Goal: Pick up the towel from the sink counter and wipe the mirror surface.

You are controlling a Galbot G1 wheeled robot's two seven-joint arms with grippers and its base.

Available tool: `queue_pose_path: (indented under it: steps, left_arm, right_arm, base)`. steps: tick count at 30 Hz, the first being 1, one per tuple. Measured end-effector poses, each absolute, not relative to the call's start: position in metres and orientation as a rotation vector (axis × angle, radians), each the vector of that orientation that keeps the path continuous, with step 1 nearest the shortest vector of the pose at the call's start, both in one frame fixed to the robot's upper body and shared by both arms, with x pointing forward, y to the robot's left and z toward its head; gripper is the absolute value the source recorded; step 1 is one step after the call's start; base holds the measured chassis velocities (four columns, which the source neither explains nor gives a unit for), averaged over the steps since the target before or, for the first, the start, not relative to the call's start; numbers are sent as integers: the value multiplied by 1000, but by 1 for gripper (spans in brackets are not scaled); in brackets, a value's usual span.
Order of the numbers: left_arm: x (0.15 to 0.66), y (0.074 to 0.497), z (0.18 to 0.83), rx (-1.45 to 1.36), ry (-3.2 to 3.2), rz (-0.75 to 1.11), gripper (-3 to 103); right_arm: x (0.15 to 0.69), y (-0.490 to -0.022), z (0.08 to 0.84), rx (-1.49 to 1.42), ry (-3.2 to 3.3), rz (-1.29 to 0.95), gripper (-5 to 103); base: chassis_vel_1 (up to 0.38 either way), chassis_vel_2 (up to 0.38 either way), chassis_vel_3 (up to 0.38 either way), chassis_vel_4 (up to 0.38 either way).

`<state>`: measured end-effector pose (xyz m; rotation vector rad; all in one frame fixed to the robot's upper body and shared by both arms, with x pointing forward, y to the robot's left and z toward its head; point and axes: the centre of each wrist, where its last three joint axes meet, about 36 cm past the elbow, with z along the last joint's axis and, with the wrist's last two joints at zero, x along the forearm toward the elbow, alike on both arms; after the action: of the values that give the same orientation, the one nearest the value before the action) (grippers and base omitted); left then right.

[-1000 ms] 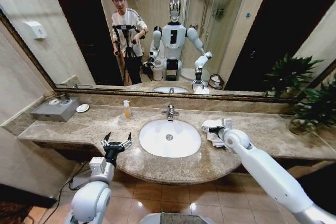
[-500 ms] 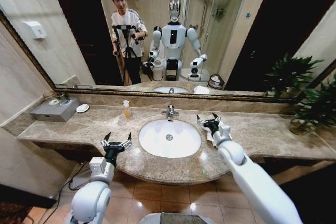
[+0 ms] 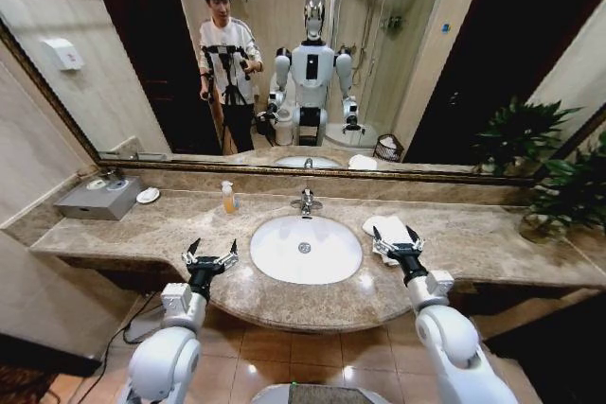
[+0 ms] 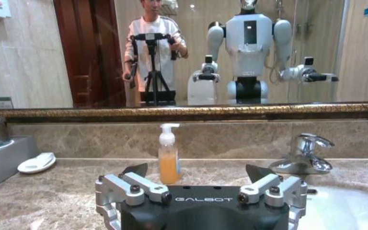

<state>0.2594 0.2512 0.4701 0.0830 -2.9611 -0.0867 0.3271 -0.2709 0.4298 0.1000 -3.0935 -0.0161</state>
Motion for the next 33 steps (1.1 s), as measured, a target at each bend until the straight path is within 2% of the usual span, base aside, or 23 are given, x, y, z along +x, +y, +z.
queue_pose_path:
  steps: [15, 33]
  left_arm:
    - [259, 251, 470, 83, -2961, -87, 100]
    - [259, 251, 470, 83, -2961, -87, 100]
  right_arm:
    - [322, -257, 457, 164, -3066, -40, 100]
    - [297, -247, 461, 193, -3040, -36, 100]
  base:
    - [0, 0, 0, 0]
    - [64, -65, -76, 70]
